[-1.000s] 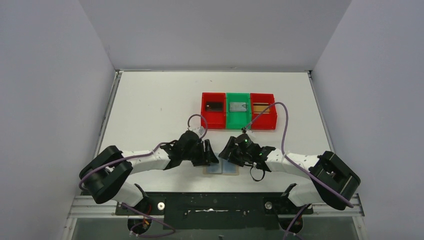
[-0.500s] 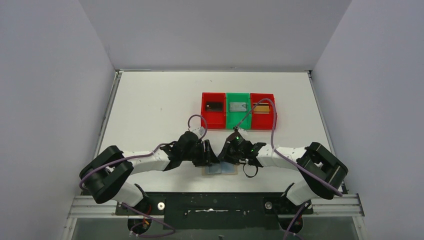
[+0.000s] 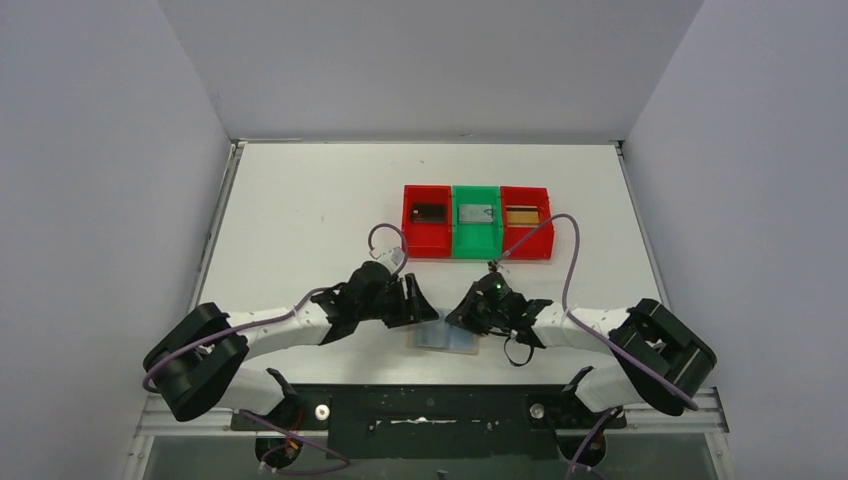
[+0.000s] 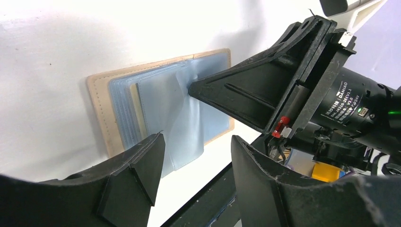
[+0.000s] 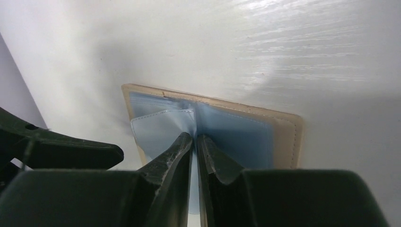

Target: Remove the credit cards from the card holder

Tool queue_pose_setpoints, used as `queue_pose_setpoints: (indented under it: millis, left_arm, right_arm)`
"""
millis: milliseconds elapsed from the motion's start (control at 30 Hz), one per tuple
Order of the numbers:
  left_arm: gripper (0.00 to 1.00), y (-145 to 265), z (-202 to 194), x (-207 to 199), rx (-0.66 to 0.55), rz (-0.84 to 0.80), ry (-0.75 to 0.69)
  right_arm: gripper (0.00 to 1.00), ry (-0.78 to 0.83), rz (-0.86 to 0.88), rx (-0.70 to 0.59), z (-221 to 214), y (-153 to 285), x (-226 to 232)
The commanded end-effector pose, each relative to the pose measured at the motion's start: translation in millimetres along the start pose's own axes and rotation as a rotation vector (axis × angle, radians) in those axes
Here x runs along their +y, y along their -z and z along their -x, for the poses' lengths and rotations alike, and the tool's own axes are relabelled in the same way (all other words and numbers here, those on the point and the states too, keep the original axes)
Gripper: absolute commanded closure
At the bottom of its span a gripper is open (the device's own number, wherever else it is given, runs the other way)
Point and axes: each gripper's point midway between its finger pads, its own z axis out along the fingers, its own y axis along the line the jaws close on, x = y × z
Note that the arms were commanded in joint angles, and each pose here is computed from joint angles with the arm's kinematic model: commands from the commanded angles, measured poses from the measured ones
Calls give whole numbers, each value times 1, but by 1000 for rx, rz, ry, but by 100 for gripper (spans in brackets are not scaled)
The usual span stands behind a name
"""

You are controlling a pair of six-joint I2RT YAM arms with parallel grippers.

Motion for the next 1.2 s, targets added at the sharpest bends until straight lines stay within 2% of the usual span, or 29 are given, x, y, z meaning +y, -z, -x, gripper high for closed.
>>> queue_pose_setpoints:
  millis: [0, 167, 267, 367, 467, 667, 900, 1167]
  left_arm:
    - [47, 1, 11, -6, -36, -9, -8]
    - [46, -6, 2, -7, 22, -31, -17]
    - [47, -12, -1, -1, 43, 13, -12]
    - [46, -6, 12, 4, -41, 106, -32]
    - [42, 1, 16, 10, -67, 123, -25]
    - [42, -7, 2, 2, 13, 51, -53]
    - [45, -7, 2, -10, 11, -1, -64]
    - [47, -16, -16, 7, 88, 64, -50]
  right_arm:
    - [88, -81, 59, -15, 4, 2, -2]
    - [86, -161, 106, 5, -1, 0, -8]
    - [86, -189, 115, 2, -3, -1, -15]
    - [87, -192, 90, 4, -3, -2, -21]
    - [87, -188, 49, -6, -2, -1, -28]
    - [87, -188, 17, -25, 1, 0, -33]
    - [86, -196, 7, -23, 0, 0, -36]
    - [85, -196, 4, -22, 0, -1, -36]
